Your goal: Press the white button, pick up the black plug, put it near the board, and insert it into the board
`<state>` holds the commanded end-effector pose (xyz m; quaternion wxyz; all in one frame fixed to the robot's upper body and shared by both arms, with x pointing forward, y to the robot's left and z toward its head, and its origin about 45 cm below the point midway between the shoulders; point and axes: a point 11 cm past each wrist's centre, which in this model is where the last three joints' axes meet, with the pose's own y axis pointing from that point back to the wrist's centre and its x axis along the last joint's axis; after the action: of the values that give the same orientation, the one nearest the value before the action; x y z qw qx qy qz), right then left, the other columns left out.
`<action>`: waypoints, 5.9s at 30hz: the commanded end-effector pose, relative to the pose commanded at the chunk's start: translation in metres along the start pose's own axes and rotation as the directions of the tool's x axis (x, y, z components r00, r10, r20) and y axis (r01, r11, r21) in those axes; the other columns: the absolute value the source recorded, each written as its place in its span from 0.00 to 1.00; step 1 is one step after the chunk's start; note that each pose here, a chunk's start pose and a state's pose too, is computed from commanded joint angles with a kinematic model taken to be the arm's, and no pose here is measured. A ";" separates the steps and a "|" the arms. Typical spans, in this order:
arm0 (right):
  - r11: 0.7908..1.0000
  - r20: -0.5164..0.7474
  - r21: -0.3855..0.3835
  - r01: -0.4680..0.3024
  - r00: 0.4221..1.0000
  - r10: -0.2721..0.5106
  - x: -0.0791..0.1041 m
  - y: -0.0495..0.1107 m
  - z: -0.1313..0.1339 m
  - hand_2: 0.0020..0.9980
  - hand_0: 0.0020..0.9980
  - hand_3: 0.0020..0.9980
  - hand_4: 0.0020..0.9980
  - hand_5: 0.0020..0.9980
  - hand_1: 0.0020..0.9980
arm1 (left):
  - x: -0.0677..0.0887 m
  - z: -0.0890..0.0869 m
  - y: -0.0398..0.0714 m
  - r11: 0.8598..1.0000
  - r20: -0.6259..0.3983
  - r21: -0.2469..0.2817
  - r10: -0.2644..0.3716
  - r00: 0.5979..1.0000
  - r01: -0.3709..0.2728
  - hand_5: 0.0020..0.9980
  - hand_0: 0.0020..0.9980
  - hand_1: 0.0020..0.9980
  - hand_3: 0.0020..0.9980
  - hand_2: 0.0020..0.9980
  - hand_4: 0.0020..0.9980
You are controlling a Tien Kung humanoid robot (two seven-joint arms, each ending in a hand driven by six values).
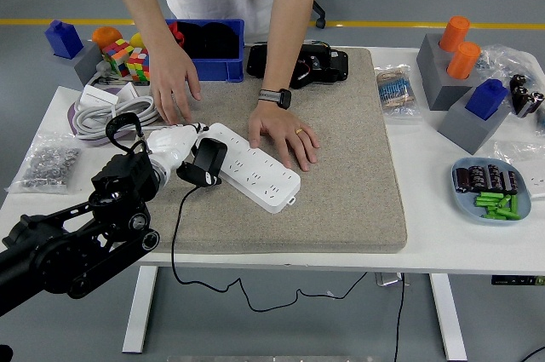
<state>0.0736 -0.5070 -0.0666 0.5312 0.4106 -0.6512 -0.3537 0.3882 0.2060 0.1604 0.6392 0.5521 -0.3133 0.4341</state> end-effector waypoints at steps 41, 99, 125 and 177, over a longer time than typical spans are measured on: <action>1.000 0.001 0.004 0.004 1.000 -0.004 -0.001 0.000 -0.001 0.61 0.63 0.59 0.67 0.44 0.63 | 0.006 -0.001 0.002 0.999 -0.038 -0.004 -0.048 0.998 0.048 0.48 0.99 1.00 1.00 1.00 1.00; 1.000 -0.002 0.009 0.005 1.000 -0.005 -0.002 0.000 -0.002 0.61 0.63 0.59 0.69 0.41 0.63 | 0.027 -0.051 0.034 0.954 -0.318 -0.142 0.209 0.925 -0.264 0.62 0.90 0.86 0.74 0.76 0.91; 1.000 -0.007 0.014 0.003 1.000 -0.003 -0.002 0.000 -0.002 0.61 0.63 0.59 0.69 0.41 0.63 | -0.004 -0.040 0.039 0.953 -0.251 -0.233 0.132 0.959 -0.192 0.58 0.87 0.83 0.75 0.75 0.88; 1.000 0.002 0.012 0.004 1.000 -0.004 -0.003 0.000 0.000 0.61 0.63 0.59 0.69 0.41 0.63 | -0.022 -0.001 0.017 0.955 -0.239 -0.270 0.054 0.970 -0.120 0.58 0.87 0.85 0.75 0.76 0.89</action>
<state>0.0736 -0.5045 -0.0680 0.5273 0.4148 -0.6531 -0.3513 0.3636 0.2023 0.1485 0.7234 0.3870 -0.3206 0.4735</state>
